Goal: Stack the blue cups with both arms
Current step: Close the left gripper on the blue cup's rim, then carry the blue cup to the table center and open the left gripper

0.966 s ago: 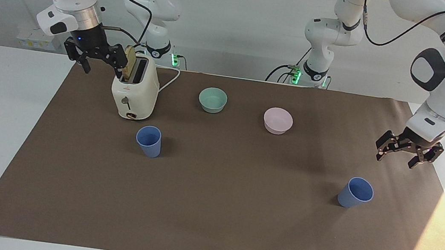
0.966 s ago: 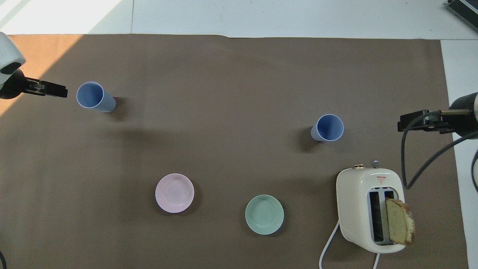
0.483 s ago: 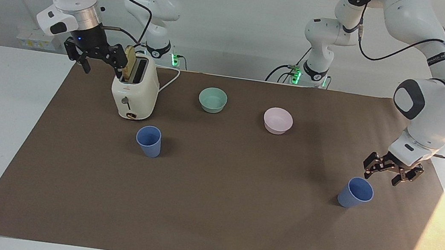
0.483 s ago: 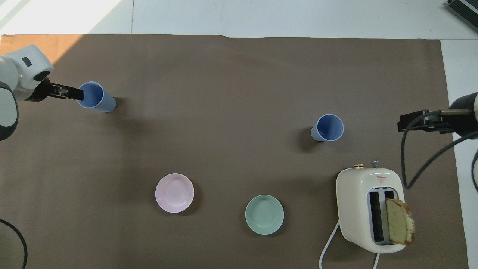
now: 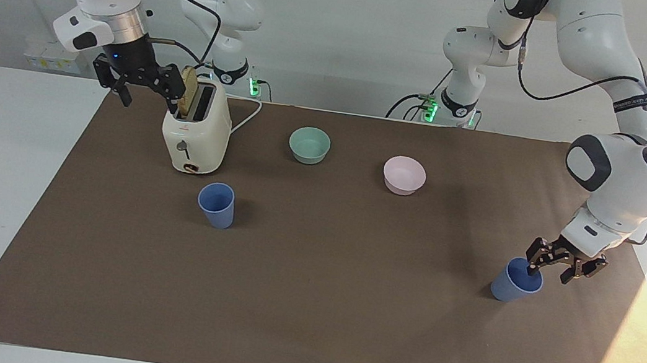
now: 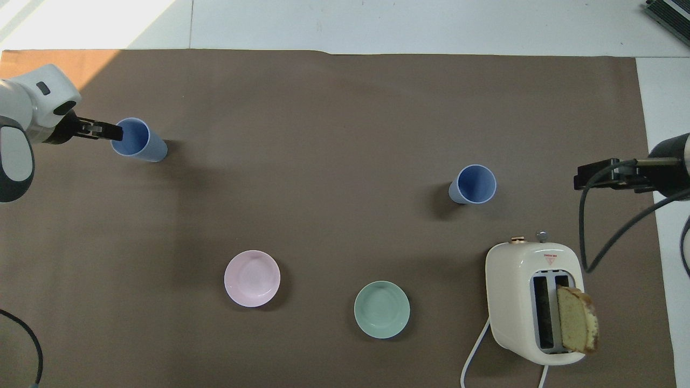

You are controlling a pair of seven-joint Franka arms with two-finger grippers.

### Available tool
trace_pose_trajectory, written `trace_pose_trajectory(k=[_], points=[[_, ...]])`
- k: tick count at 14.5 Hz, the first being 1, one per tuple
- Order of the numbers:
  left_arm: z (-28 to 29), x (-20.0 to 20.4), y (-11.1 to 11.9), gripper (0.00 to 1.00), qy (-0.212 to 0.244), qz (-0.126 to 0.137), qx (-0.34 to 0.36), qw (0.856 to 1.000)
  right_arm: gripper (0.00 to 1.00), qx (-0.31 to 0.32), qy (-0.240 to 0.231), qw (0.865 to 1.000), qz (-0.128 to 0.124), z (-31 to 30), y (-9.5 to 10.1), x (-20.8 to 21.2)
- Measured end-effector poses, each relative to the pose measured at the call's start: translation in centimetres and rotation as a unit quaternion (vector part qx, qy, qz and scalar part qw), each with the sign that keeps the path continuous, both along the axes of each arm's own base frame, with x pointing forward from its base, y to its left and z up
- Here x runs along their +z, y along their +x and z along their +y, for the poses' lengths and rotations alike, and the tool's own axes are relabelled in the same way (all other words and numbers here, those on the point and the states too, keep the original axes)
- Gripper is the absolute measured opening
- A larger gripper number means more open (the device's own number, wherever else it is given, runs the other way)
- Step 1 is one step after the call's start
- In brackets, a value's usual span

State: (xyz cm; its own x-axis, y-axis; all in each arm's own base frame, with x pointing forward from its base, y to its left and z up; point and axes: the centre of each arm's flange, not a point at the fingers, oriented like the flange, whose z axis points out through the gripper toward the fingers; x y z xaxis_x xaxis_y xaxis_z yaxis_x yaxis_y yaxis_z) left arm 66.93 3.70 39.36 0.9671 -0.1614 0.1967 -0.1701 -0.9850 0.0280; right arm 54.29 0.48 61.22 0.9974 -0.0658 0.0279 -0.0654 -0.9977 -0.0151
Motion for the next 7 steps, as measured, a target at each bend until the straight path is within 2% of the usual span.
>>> trace_pose_trajectory(k=[3,5,6,7], points=[[-0.2,-1.7,0.3,0.74,-0.002,0.006,0.001,1.0,1.0,0.0,0.0,1.0,0.0,0.0,0.0,0.0],[-0.4,-2.5,0.2,0.61,-0.005,0.012,0.001,1.0,1.0,0.0,0.0,1.0,0.0,0.0,0.0,0.0],[-0.5,-2.8,0.1,0.61,-0.007,0.015,0.0,1.0,1.0,0.0,0.0,1.0,0.0,0.0,0.0,0.0],[-0.5,-3.1,0.0,0.51,-0.008,0.019,0.001,1.0,1.0,0.0,0.0,1.0,0.0,0.0,0.0,0.0]])
